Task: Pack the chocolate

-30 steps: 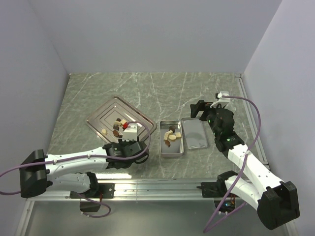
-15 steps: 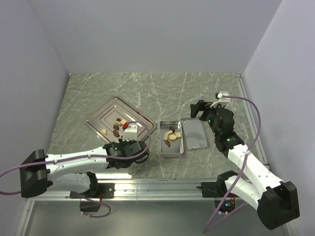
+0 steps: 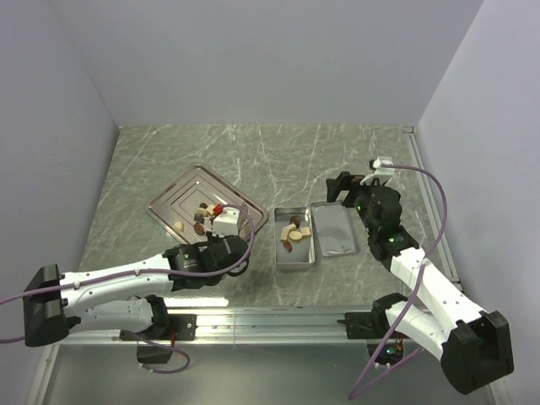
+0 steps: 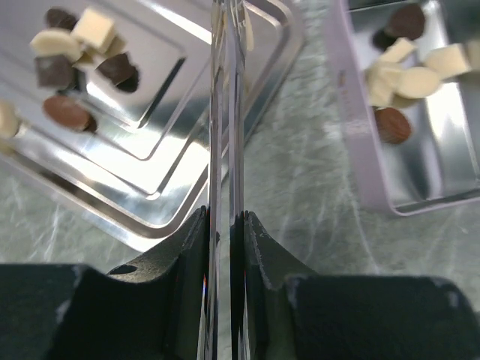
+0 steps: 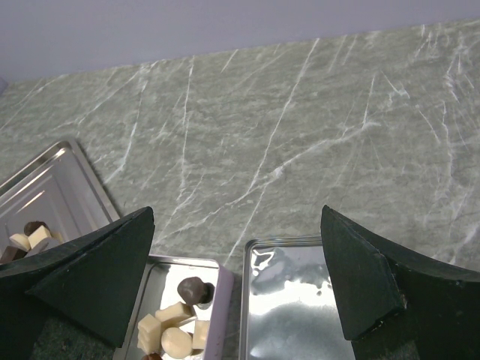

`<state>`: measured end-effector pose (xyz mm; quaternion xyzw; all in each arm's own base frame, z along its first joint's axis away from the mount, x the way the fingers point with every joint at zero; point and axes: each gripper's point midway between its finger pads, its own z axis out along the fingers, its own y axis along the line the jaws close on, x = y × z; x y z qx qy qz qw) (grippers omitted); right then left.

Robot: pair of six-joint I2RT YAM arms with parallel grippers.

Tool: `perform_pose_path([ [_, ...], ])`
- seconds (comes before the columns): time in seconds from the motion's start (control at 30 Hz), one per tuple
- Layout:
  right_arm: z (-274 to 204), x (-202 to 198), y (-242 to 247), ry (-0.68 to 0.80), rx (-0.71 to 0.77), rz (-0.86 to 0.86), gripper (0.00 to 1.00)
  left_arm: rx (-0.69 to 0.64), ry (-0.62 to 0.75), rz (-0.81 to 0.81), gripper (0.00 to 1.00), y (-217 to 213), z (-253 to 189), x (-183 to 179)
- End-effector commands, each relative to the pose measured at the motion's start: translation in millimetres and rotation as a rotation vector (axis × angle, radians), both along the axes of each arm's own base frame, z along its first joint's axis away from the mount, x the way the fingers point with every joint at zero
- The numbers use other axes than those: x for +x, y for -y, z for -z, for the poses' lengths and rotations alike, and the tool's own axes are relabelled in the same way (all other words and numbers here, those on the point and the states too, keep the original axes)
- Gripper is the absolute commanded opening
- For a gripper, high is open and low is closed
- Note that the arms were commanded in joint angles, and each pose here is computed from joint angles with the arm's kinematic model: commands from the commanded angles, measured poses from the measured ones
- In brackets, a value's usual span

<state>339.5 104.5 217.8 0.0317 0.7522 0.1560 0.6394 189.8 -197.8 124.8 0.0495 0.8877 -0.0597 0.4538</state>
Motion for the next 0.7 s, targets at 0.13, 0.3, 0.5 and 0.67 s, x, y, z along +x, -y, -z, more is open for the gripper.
perform_pose_path([
  [0.13,-29,4,-1,0.069,0.009,-0.004,0.98,-0.171,0.127,0.209,0.18,48,-56,25],
  [0.3,-29,5,0,0.069,0.009,0.000,0.98,-0.256,0.137,0.418,0.17,79,-74,9],
  [0.5,-29,5,-1,0.069,0.007,-0.004,0.98,-0.261,0.106,0.505,0.18,93,-68,0],
  [0.67,-28,5,-2,0.068,0.007,-0.006,0.98,-0.230,0.088,0.494,0.25,94,-61,3],
])
